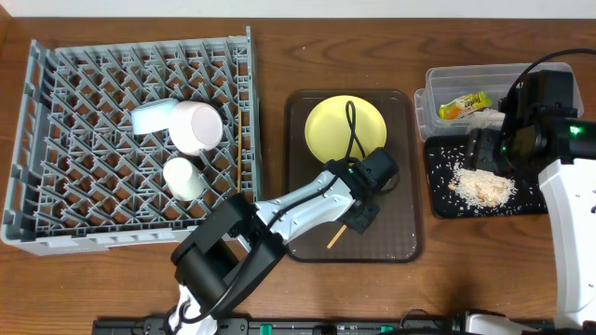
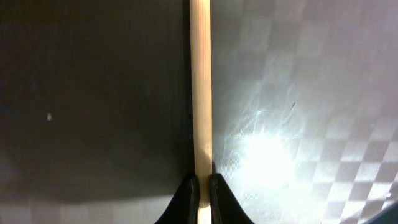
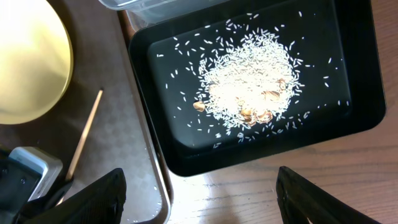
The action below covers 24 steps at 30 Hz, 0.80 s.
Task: Sort waste into correct bins and load items into the dishwasher rack
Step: 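Close the left gripper on the wooden chopsticks and lift them, then carry the chopsticks to the rack and drop them in upright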
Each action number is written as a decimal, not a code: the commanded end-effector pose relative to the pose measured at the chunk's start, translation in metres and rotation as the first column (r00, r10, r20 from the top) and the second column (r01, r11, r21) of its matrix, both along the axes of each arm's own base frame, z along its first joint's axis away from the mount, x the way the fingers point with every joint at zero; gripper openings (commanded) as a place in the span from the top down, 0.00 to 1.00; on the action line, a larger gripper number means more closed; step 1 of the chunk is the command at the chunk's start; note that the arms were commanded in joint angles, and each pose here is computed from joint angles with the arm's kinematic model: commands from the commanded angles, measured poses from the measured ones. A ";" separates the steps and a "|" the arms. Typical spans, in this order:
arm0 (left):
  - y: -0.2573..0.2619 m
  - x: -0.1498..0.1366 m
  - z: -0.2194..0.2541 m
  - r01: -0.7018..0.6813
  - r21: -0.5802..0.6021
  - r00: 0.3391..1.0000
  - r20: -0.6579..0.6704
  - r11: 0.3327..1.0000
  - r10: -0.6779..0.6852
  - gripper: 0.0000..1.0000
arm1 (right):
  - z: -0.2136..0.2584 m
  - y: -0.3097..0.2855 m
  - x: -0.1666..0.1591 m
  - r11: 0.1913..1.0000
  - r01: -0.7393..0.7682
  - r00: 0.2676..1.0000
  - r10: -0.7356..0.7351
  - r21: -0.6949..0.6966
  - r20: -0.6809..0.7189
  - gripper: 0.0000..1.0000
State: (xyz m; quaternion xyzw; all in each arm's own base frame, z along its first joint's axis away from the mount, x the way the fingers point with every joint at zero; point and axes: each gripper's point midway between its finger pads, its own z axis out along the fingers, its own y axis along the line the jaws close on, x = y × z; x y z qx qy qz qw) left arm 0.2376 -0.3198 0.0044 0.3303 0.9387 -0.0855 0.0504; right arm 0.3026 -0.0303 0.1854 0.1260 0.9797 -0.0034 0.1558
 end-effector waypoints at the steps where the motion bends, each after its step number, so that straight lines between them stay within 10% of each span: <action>1: -0.004 0.007 0.031 0.002 -0.042 0.999 0.047 0.999 0.000 0.94 | 0.001 -0.004 -0.001 1.000 -0.001 1.000 0.001 -0.004 0.001 0.25; 12: 0.078 0.083 0.155 -0.214 -0.115 0.883 0.401 0.970 0.242 0.94 | 0.001 -0.004 -0.001 1.000 -0.007 1.000 0.007 -0.006 0.001 0.25; 24: 0.226 0.152 0.146 -0.588 -0.103 0.723 0.378 0.802 0.579 0.94 | 0.001 -0.004 -0.001 1.000 -0.007 1.000 0.007 -0.006 0.002 0.25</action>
